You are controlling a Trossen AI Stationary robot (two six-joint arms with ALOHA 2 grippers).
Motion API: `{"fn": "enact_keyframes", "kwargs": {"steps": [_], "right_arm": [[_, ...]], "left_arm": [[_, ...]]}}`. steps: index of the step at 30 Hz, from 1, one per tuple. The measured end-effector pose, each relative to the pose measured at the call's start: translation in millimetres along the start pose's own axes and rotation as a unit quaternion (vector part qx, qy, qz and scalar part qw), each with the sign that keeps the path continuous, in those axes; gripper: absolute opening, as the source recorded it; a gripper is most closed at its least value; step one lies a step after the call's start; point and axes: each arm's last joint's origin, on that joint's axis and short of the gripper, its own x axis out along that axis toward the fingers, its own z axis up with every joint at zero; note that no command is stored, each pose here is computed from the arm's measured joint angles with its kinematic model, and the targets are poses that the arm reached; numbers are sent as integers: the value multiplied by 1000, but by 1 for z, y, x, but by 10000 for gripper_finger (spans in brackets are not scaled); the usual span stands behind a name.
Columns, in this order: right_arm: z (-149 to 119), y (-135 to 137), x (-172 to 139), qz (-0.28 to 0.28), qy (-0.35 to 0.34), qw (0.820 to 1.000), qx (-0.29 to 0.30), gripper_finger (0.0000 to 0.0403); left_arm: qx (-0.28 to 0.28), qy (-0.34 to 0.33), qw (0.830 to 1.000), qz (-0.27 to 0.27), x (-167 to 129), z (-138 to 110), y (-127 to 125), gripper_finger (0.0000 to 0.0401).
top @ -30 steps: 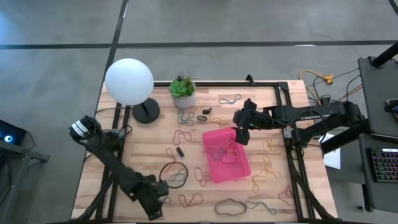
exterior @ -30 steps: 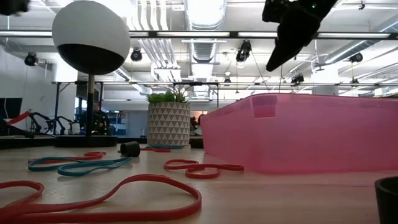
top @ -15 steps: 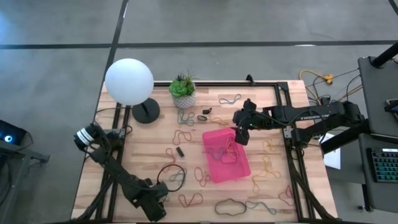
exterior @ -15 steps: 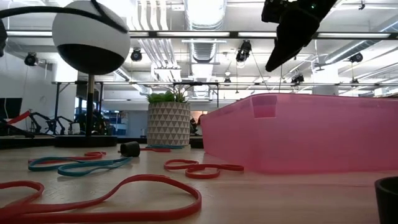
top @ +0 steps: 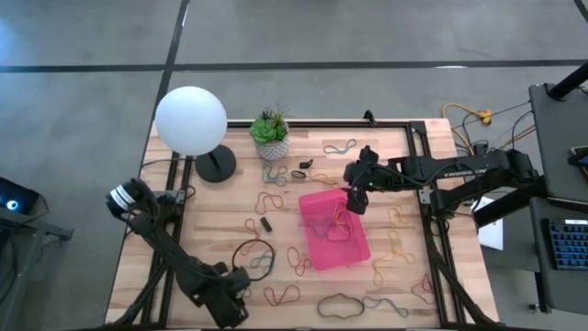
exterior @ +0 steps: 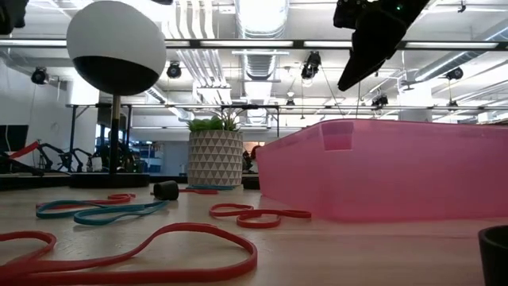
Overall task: Pick and place rubber bands into bin
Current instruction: Put the blue rubber band into the red bin
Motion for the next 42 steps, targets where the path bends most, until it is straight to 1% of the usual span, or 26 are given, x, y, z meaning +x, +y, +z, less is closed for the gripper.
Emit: {"fn": "enact_keyframes", "kwargs": {"steps": [3, 6, 8, 11, 13, 22, 34, 37, 42], "right_arm": [[2, 0, 0, 1, -8, 1000, 3, 231], [3, 0, 0, 2, -15, 1000, 6, 231], [3, 0, 0, 2, -15, 1000, 8, 231], [2, 0, 1, 2, -12, 1000, 8, 231], [-1, 0, 3, 1, -9, 1000, 10, 231], [-11, 1, 9, -2, 9, 1000, 20, 231], [-11, 1, 10, -2, 8, 1000, 16, 231], [-10, 1, 10, -2, 5, 1000, -9, 231], [-6, 0, 9, -26, -18, 999, -22, 231]], "left_arm": [[23, -1, 1000, -3, -3, 0, 0, 176], [34, 5, 999, 11, -1, -4, 5, 176], [24, 8, 1000, 19, 3, -7, 9, 176], [-9, 11, 999, 45, 8, -13, 19, 176], [-21, 12, 998, 51, 11, -15, 23, 176], [-35, 9, 999, 30, 21, -17, 26, 176], [-30, 16, 997, 65, 40, -21, 30, 173], [-29, 17, 997, 72, 43, -21, 31, 154], [-28, 18, 996, 80, 46, -22, 31, 87]]}}
